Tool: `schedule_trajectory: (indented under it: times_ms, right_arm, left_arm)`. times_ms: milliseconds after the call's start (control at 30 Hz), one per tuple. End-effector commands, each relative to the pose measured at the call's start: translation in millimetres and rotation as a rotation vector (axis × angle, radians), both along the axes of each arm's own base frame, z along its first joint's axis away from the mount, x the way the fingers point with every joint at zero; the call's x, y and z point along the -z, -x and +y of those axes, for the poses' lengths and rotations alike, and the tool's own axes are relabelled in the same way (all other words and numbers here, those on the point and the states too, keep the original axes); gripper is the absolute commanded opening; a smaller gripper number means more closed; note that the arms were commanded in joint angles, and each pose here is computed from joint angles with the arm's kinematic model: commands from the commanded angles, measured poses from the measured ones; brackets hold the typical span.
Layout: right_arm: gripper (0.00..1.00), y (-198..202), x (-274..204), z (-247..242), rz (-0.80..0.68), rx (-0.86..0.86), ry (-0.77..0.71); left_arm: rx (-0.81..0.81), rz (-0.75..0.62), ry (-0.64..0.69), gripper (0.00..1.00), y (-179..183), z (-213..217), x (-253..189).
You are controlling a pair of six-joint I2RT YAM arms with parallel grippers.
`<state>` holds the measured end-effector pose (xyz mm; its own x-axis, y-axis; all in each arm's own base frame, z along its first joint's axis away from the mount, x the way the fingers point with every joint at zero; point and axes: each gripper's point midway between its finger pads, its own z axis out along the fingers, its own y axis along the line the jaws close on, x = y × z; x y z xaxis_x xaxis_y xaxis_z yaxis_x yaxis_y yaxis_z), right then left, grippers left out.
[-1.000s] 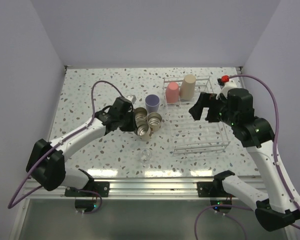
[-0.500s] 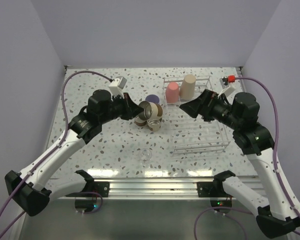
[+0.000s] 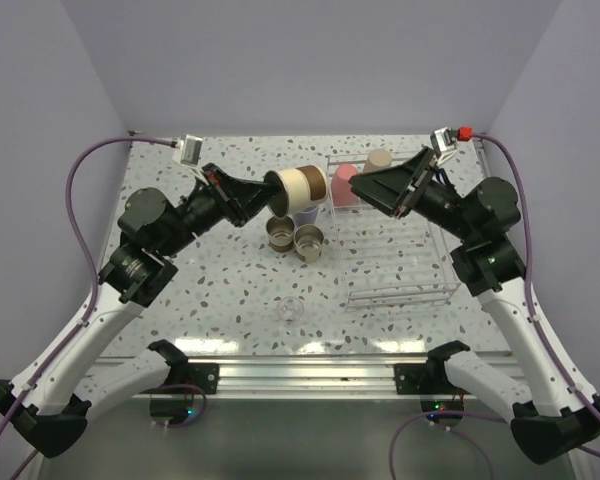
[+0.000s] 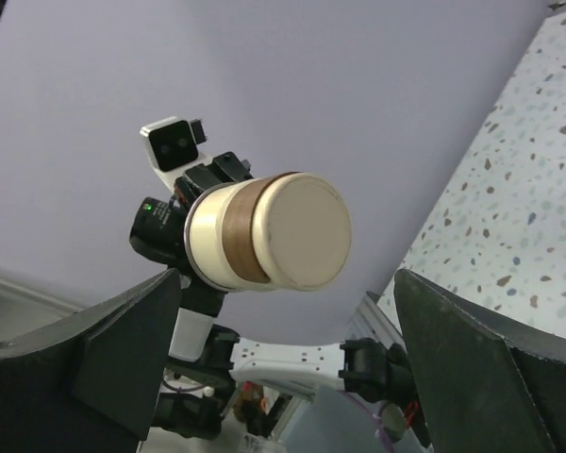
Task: Load the cups into the dish rack
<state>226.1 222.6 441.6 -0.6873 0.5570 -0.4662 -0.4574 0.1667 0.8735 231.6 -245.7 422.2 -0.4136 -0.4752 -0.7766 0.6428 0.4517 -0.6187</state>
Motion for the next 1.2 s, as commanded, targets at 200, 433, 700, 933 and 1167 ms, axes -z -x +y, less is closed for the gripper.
schedule_trajectory:
  times_ms: [200,433,700,933,1167]
  right_arm:
    - [0.98,18.5,-47.2,14.9,-0.098,-0.139,-0.138]
    - [0.98,21.0,-48.3,30.0,-0.064,-0.207,-0.196]
    - [0.98,18.3,-56.1,31.9,-0.068,-0.227,-0.263]
    - [0.98,16.2,-56.8,36.1,-0.049,-0.248,-0.297]
    - [0.98,18.0,-61.0,38.6,-0.045,-0.260,-0.318]
  left_arm:
    - [0.061,-0.157,0.225,0.00,17.6,1.3,-76.8]
    - [0.097,-0.165,0.253,0.00,15.0,-6.8,-80.1]
    - [0.116,-0.170,0.263,0.00,17.3,-8.5,-80.2]
    - [0.124,-0.162,0.271,0.00,16.3,-10.4,-79.3]
    - [0.126,-0.160,0.270,0.00,15.5,-11.3,-77.9]
